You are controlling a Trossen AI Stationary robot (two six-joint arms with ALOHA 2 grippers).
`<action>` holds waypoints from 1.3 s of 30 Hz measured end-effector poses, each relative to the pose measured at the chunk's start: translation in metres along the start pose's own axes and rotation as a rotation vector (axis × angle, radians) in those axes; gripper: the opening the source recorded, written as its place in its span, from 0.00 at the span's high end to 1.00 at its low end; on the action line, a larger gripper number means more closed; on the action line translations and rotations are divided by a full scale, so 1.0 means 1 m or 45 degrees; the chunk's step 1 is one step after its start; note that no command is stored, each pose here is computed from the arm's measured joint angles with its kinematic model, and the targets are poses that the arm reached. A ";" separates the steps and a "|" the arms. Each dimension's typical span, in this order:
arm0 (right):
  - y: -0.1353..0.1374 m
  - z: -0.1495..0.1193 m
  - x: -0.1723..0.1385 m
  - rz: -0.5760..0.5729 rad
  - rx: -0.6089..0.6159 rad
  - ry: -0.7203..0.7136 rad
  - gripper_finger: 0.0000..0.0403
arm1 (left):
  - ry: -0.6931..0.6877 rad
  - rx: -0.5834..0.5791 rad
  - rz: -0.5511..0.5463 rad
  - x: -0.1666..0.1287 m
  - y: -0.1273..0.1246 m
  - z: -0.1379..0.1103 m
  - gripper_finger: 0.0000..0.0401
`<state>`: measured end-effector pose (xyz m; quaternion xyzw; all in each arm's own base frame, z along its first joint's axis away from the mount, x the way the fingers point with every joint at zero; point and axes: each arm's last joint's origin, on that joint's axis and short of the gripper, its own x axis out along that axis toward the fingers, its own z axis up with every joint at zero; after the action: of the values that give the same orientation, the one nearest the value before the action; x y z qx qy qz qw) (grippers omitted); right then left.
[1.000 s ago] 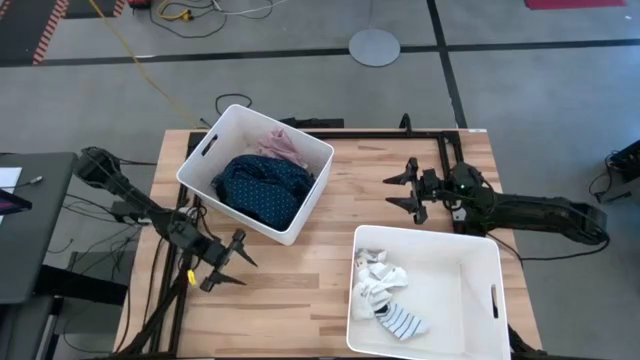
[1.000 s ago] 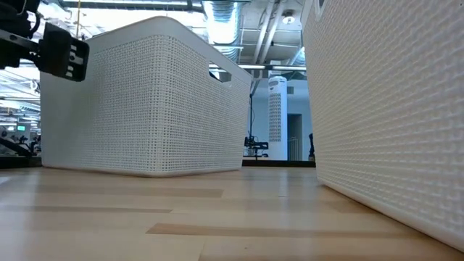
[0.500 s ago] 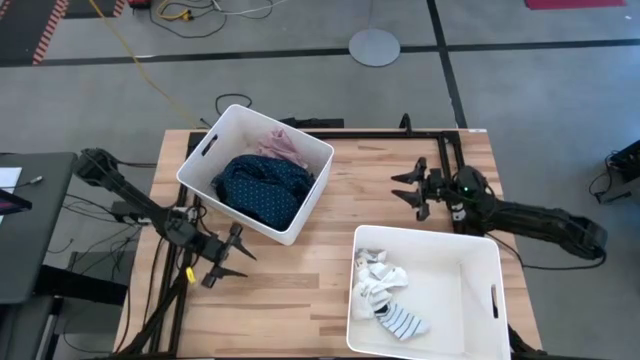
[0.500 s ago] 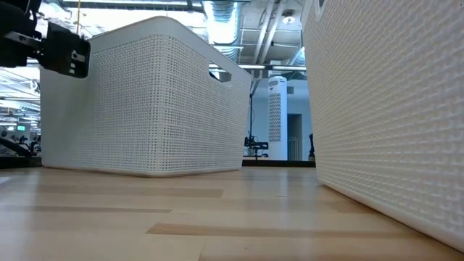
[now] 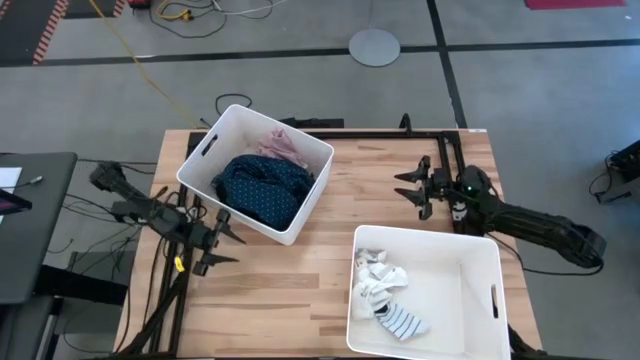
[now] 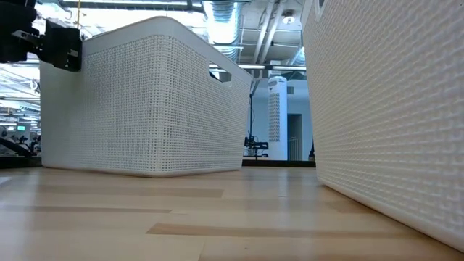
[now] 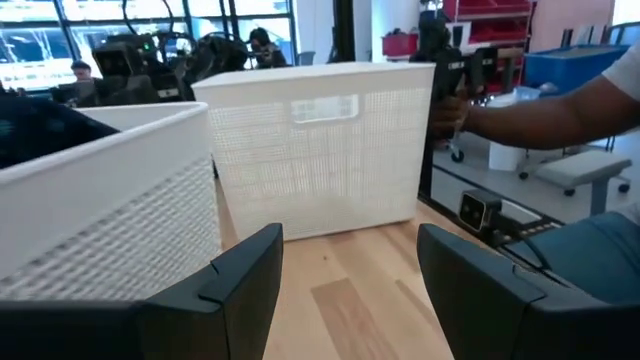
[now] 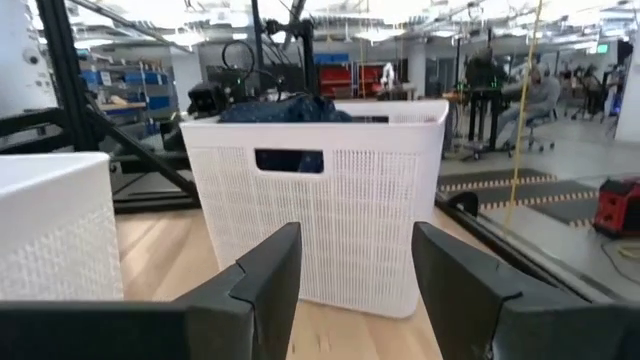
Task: Sort clothes
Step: Return to Home Position
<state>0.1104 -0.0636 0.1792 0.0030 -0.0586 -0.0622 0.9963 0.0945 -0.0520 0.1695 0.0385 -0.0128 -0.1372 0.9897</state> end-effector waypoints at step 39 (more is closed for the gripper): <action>-0.006 -0.033 -0.008 -0.149 0.426 0.389 0.49 | -0.046 -0.011 -0.034 -0.010 0.002 0.001 0.44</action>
<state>0.1054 -0.0689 0.1449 0.1810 0.0837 -0.1079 0.9739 0.0858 -0.0472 0.1705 0.0317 -0.0294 -0.1510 0.9876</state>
